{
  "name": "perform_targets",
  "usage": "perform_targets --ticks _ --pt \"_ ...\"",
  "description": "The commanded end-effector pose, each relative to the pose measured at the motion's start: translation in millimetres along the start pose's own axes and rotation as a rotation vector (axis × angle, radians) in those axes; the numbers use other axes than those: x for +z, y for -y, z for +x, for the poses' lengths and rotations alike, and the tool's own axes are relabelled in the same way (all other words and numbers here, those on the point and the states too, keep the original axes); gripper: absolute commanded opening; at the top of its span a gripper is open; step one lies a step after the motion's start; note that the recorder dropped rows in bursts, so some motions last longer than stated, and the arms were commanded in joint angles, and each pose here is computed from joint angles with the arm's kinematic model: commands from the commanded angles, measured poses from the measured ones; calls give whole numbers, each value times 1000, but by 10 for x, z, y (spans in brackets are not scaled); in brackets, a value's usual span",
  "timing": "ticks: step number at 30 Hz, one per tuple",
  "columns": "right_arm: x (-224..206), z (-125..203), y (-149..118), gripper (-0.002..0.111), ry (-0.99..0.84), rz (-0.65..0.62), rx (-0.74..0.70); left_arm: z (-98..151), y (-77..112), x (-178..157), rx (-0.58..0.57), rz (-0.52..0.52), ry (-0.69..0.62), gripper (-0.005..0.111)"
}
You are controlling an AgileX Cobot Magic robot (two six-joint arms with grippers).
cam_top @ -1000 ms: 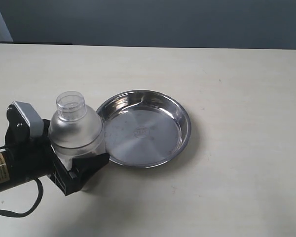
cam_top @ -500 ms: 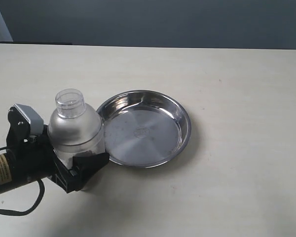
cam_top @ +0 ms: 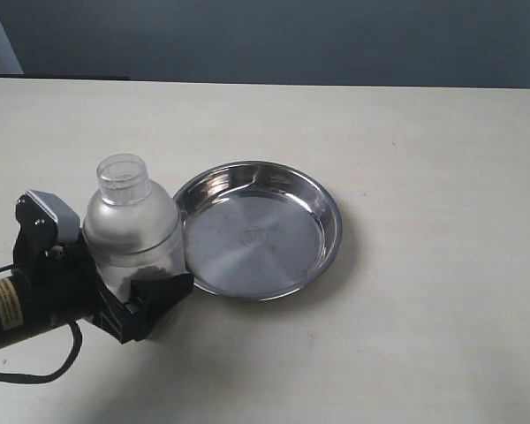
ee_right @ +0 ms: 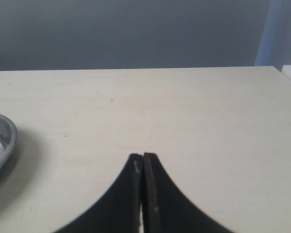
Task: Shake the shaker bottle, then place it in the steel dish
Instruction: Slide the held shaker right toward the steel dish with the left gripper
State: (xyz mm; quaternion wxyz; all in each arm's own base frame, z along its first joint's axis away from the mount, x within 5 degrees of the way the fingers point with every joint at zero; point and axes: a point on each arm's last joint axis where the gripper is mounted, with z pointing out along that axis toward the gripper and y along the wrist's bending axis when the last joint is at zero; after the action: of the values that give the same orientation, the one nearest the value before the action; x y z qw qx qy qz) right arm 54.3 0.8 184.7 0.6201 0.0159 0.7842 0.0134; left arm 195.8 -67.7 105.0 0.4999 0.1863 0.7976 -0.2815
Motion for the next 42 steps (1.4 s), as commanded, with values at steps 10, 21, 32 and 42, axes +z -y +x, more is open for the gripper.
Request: perform_targets --ticks 10,21,32,42 --pt "-2 -9 1 -1 15 2 -1 -7 -1 14 -47 -5 9 87" --pt "-2 -9 1 -1 15 2 -1 0 22 14 -38 20 1 8" --pt "-2 -9 1 -1 15 2 -1 -9 -7 14 -51 -11 11 0" --pt "-2 -9 1 -1 15 2 -1 -10 -9 14 -87 -14 13 0"
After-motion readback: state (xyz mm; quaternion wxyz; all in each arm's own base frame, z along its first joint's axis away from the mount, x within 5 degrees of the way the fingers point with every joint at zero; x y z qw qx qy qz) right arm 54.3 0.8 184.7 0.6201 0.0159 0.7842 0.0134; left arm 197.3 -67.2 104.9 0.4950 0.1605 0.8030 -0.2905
